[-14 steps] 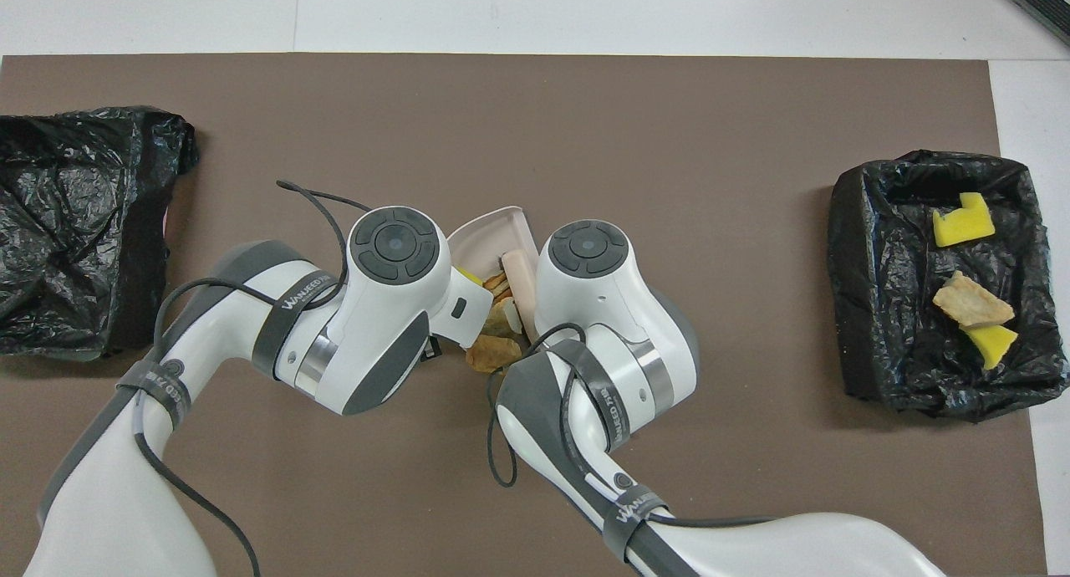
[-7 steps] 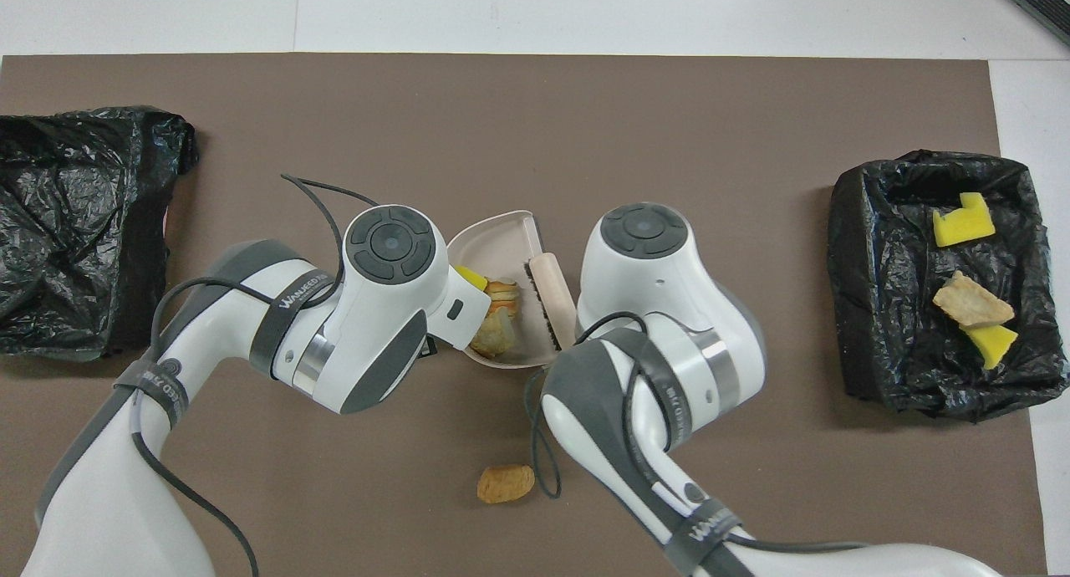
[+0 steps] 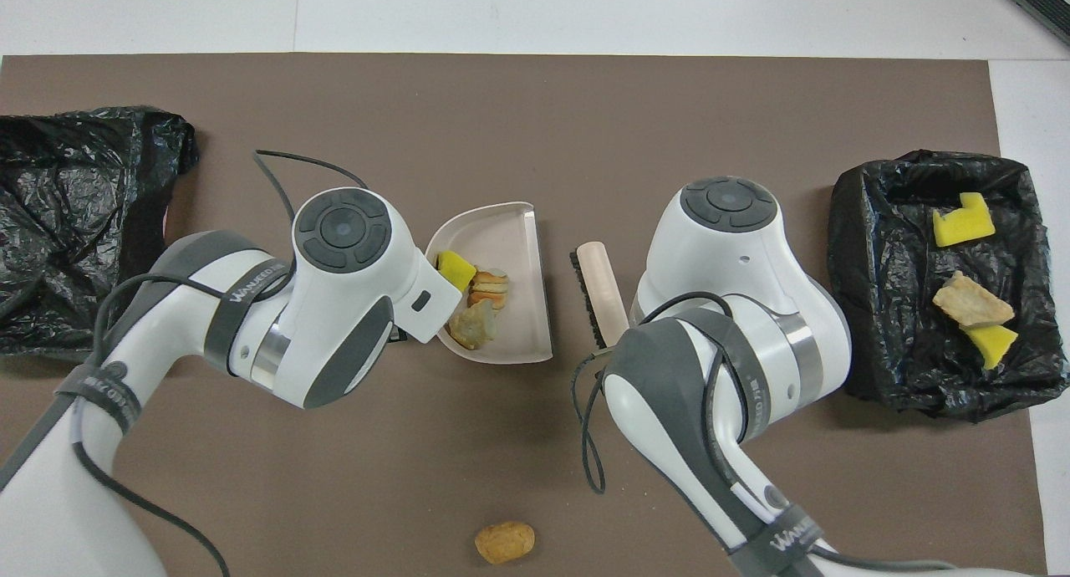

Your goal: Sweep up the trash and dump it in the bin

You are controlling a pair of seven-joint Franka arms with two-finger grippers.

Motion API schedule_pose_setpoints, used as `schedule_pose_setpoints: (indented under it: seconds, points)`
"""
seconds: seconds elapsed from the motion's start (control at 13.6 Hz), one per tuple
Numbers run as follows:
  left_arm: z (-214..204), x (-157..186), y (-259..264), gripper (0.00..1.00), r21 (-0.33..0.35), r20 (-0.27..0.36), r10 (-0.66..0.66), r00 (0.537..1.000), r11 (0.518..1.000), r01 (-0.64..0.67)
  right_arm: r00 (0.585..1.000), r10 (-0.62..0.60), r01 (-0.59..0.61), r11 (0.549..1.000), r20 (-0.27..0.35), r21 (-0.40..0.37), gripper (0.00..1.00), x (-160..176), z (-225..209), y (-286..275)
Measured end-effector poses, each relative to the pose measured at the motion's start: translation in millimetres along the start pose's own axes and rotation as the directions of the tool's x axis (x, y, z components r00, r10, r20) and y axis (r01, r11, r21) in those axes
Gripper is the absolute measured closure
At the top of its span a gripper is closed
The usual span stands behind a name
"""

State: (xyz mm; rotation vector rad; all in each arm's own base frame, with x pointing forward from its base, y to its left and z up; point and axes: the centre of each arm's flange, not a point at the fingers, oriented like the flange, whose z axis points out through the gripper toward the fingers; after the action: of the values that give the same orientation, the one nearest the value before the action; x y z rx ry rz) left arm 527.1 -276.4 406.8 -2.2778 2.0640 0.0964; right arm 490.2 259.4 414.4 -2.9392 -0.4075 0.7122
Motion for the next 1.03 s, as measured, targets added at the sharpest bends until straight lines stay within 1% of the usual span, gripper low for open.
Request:
schedule_pose_setpoints:
  seconds: [0.15, 0.22, 0.37, 0.51, 0.66, 0.73, 0.88, 1.03]
  points:
    - [-32.7, -33.3, 1.1, 0.68, -0.015, 0.02, -0.044, 0.999, 0.999, 0.044, 1.0, 0.009, -0.009, 1.0, 0.002, -0.002, 0.74, -0.3, 1.2, -1.6]
    - [-49.4, -56.7, 0.8, 0.68, -0.025, 0.031, -0.074, 0.997, 0.997, 0.075, 0.999, 0.035, -0.035, 0.999, 0.003, -0.002, 0.74, -0.5, 1.6, -2.3]
    - [-73.8, -101.1, -0.4, 0.68, -0.038, 0.044, -0.131, 0.99, 0.99, 0.132, 0.993, 0.117, -0.117, 0.993, 0.003, -0.008, 0.74, -2.3, 3.1, -10.9]
    - [-82.8, -127.9, -1.9, 0.68, -0.051, 0.053, -0.164, 0.985, 0.985, 0.166, 0.977, 0.216, -0.215, 0.976, 0.002, -0.017, 0.74, -7.4, 7.9, -29.3]
    - [-85.4, -143.4, 0.5, 0.68, -0.073, 0.069, -0.185, 0.98, 0.979, 0.19, 0.95, 0.312, -0.312, 0.95, 0.009, 0.006, 0.74, -18.2, 21.6, -49.8]
    - [-83.2, -147.0, 5.1, 0.68, -0.085, 0.078, -0.187, 0.979, 0.977, 0.193, 0.93, 0.366, -0.366, 0.93, 0.024, 0.017, 0.74, -26.6, 31.5, -57.7]
    - [-71.3, -149.9, 25.4, 0.68, -0.103, 0.109, -0.172, 0.979, 0.978, 0.183, 0.885, 0.46, -0.463, 0.886, 0.073, 0.03, 0.74, -48.1, 49.8, -72.3]
    - [-55.7, -155.3, 60.5, 0.68, -0.11, 0.145, -0.159, 0.977, 0.978, 0.176, 0.849, 0.515, -0.521, 0.853, 0.122, 0.032, 0.74, -76.9, 66.2, -93.6]
